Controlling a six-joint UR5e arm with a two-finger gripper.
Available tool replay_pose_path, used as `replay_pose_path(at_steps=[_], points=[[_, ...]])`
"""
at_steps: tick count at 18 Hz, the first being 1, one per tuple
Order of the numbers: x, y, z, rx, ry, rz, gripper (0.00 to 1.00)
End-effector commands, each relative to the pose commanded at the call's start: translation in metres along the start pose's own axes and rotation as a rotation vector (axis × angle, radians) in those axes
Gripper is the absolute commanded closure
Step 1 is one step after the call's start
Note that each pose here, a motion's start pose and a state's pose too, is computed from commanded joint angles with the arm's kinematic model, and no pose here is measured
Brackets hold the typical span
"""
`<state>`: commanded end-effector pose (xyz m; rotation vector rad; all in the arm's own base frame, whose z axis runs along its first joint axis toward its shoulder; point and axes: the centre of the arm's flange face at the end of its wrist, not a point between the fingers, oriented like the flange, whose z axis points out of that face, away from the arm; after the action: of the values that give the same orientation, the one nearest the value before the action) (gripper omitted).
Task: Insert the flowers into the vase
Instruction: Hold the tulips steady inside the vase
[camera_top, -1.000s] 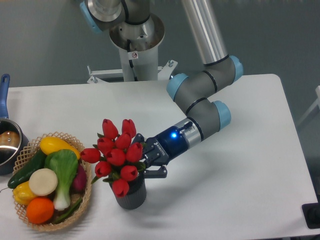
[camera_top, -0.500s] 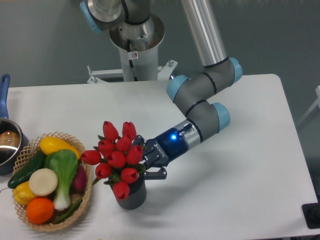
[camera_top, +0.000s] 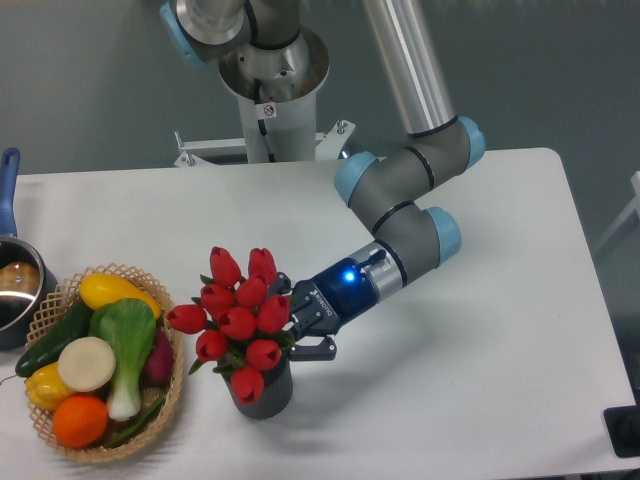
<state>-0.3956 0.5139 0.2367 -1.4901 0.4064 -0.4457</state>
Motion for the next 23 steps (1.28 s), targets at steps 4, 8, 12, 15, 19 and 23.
replay_pose_path(at_steps=[4,8,12,15,19,23], points=[[-0.0012,0.0050,-0.0002,0.000,0.000,0.012,0.73],[-0.0015,0.0050,-0.0011,0.000,-0.002,0.015,0.72],[-0.0016,0.0059,-0.0012,0.000,-0.002,0.017,0.70],[-0.0011,0.0055,-0.0012,0.000,-0.002,0.017,0.66],[-0.0007,0.0061,-0.0012,0.000,-0.002,0.015,0.66],[-0.0007,0.0061,-0.0012,0.000,-0.002,0.015,0.65]])
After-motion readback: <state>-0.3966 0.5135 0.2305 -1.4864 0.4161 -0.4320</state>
